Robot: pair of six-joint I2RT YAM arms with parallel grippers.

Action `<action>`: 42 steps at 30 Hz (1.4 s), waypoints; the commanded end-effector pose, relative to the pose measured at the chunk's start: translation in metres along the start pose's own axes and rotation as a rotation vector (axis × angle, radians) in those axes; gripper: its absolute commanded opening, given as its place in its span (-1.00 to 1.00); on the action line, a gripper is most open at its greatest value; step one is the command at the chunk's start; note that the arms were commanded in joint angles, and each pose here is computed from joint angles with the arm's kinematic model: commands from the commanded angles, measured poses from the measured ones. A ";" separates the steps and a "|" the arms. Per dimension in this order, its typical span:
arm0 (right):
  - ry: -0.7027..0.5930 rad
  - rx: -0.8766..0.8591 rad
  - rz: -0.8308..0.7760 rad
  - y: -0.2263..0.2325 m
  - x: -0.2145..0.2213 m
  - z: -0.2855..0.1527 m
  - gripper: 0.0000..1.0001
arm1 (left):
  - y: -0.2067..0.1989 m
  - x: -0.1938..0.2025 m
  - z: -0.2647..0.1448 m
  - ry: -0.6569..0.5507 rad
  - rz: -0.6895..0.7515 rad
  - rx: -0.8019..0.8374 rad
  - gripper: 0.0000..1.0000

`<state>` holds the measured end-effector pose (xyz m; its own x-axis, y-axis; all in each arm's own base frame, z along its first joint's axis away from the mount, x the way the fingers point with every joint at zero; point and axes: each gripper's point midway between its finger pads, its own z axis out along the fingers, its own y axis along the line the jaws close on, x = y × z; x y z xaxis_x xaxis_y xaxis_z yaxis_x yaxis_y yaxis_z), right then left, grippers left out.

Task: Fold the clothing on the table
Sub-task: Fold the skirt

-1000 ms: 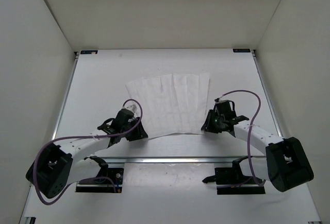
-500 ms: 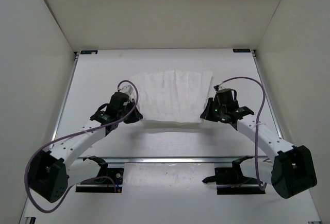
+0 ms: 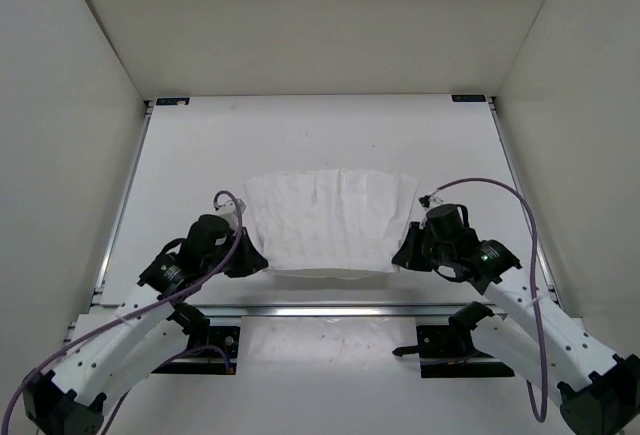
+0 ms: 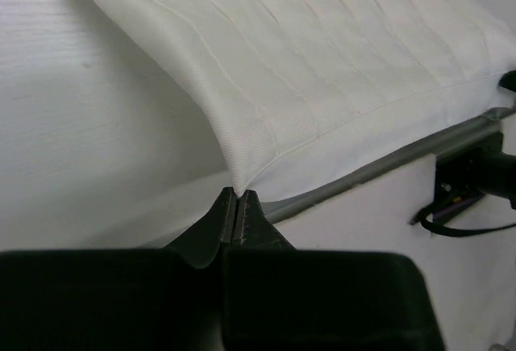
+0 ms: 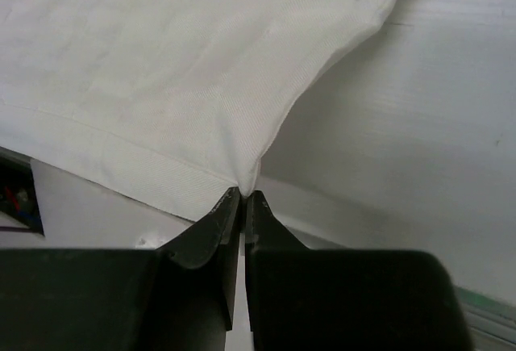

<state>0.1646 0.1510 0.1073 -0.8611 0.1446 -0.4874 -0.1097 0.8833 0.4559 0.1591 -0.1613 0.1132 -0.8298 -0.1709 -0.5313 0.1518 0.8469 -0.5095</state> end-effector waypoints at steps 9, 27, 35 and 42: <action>0.069 -0.059 0.130 -0.004 0.033 -0.044 -0.99 | -0.013 0.012 -0.033 0.016 -0.099 0.099 -1.00; -0.266 -0.135 0.329 -0.045 -0.242 0.044 -0.65 | 0.013 -0.228 0.064 -0.363 -0.322 0.083 -0.01; -0.274 0.000 0.254 -0.072 -0.263 0.059 0.16 | 0.034 -0.263 0.079 -0.355 -0.294 0.058 0.19; -0.231 -0.007 0.378 -0.072 -0.152 0.045 0.28 | 0.046 -0.151 0.078 -0.231 -0.263 -0.022 0.26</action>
<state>0.3515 0.0849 0.1208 -0.7317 0.5197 -0.4410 0.1650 0.7628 0.6252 0.3642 -0.1315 0.1370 -0.6684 -0.5399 -0.5116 -0.0722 0.7317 -0.6778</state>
